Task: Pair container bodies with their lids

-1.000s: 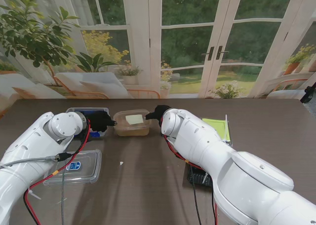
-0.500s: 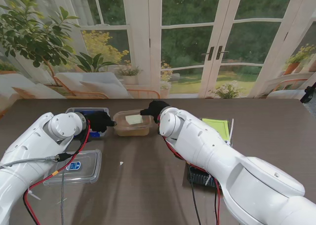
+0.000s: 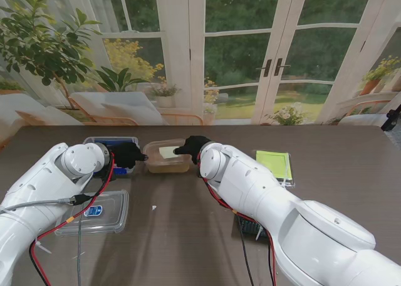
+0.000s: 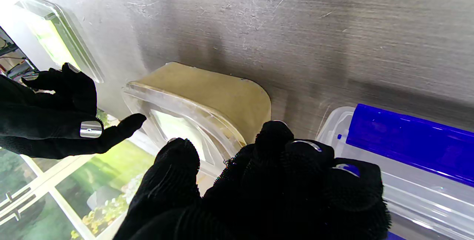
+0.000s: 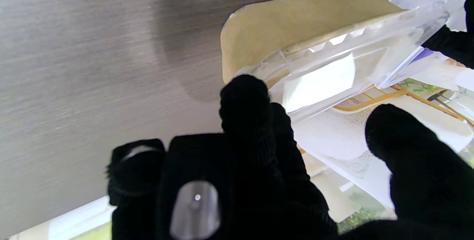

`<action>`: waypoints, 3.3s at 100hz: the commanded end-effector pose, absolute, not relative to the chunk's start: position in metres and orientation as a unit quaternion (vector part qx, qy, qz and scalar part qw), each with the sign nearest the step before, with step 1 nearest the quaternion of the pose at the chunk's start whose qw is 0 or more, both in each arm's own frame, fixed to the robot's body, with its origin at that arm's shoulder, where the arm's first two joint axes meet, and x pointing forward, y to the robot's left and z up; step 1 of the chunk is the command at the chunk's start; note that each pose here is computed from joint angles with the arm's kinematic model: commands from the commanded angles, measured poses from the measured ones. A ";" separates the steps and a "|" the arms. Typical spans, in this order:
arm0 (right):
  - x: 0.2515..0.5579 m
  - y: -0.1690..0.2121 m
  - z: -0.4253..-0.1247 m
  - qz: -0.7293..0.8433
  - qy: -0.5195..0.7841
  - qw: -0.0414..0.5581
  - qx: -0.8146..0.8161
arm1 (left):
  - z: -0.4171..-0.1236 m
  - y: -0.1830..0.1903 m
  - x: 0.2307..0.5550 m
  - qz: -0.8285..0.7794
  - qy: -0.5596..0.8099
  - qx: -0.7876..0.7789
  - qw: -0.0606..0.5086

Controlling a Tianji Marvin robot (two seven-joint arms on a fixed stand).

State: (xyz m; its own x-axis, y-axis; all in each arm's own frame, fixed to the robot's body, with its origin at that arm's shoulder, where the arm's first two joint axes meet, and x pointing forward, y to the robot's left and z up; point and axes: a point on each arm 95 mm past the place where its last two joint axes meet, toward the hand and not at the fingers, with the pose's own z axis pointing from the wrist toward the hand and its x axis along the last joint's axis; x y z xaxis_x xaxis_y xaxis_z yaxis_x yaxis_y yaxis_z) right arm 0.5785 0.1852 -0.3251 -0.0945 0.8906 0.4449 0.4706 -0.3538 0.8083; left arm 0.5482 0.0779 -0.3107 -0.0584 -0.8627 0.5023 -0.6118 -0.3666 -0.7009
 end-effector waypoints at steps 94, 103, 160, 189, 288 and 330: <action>0.573 0.190 -0.329 0.508 0.537 0.192 0.646 | -0.296 0.084 0.542 -0.510 0.544 -0.651 0.140; 0.572 0.192 -0.329 0.508 0.538 0.192 0.645 | -0.295 0.082 0.543 -0.516 0.545 -0.647 0.135; 0.575 0.192 -0.317 0.529 0.514 0.194 0.647 | -0.302 0.079 0.553 -0.516 0.547 -0.648 0.120; 0.584 0.192 -0.316 0.516 0.513 0.216 0.651 | -0.301 0.078 0.557 -0.518 0.548 -0.646 0.117; 0.577 0.188 -0.339 0.496 0.509 0.206 0.673 | -0.316 0.075 0.548 -0.493 0.546 -0.669 0.107; 0.573 0.184 -0.348 0.489 0.507 0.200 0.681 | -0.322 0.073 0.541 -0.483 0.541 -0.680 0.107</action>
State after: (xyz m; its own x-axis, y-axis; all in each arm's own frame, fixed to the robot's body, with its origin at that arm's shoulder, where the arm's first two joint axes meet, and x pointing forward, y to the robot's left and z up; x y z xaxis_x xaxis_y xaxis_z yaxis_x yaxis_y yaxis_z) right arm 0.5804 0.1833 -0.3353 -0.0005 0.8859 0.4639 0.4605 -0.4116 0.7865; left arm 0.5464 0.0756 -0.3132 -0.0641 -0.8380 0.5419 -0.6039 -0.3997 -0.6896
